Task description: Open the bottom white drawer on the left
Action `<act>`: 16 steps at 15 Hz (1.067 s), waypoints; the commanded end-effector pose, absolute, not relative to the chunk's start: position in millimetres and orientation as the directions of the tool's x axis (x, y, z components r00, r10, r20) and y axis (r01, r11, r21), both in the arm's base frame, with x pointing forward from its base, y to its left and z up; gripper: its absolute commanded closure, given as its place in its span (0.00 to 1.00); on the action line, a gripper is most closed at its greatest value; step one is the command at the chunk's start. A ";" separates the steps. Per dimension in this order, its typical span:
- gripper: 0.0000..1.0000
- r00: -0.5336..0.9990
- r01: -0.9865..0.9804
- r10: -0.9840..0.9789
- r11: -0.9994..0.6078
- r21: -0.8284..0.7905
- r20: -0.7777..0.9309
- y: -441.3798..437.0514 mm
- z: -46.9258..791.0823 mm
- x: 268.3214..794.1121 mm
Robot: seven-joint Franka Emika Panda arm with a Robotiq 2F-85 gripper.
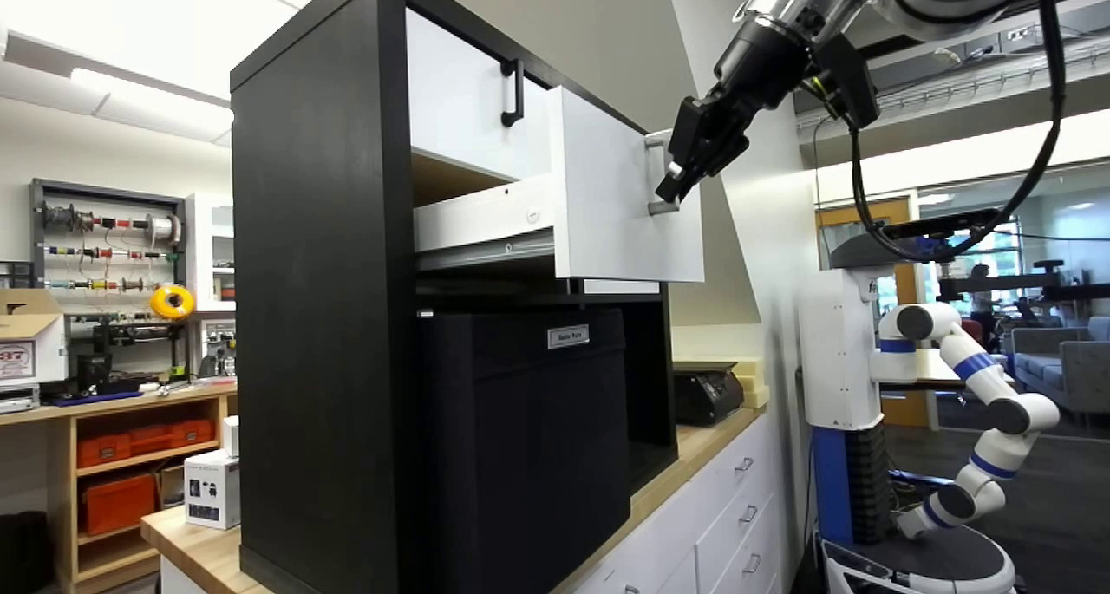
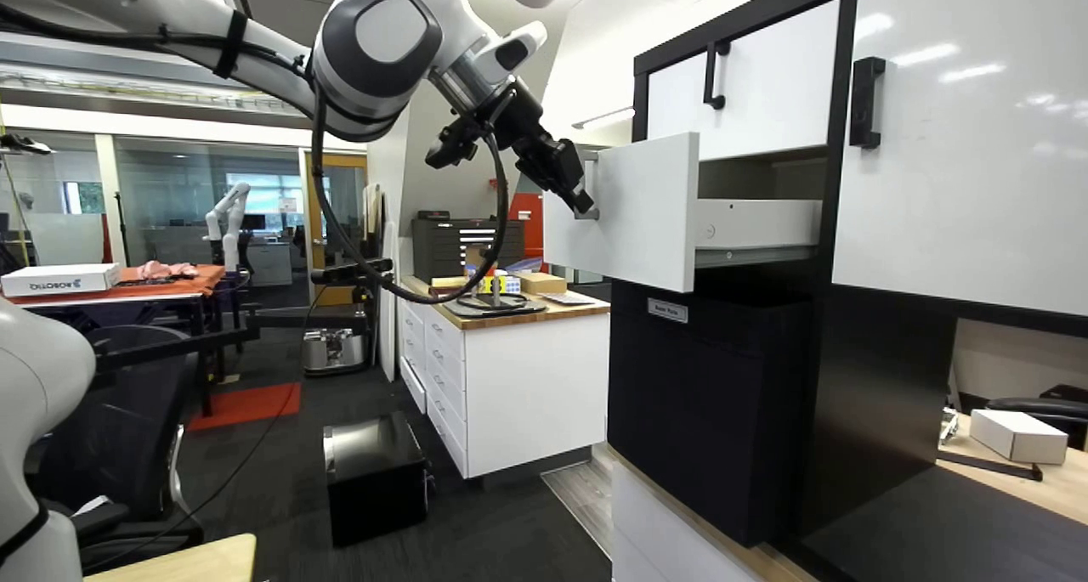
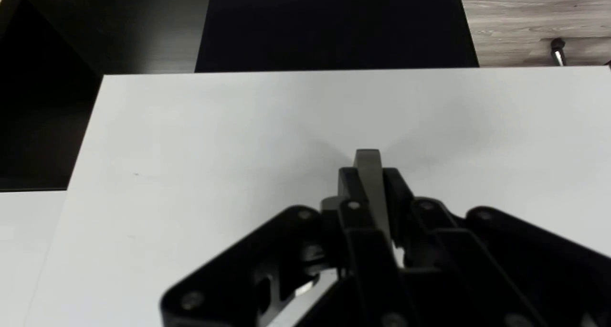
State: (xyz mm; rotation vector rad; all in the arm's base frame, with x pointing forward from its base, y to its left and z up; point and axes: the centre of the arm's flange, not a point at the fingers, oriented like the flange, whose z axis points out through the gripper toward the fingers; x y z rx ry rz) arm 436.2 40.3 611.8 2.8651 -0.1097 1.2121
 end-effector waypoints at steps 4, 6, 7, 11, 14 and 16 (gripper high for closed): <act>0.46 0.810 -0.112 -0.122 -0.992 -0.054 0.574 71.2 572.6 412.8; 0.35 0.860 -0.104 -0.127 -0.992 -0.074 0.494 83.6 571.3 410.7; 0.27 0.886 -0.098 -0.127 -0.991 -0.089 0.446 88.5 572.1 409.0; 0.01 0.951 -0.116 -0.146 -0.985 -0.124 0.271 100.7 574.8 401.3; 0.00 0.973 -0.141 -0.165 -0.979 -0.150 0.160 102.4 575.1 398.4; 0.00 0.980 -0.150 -0.168 -0.977 -0.150 0.110 103.5 574.7 396.7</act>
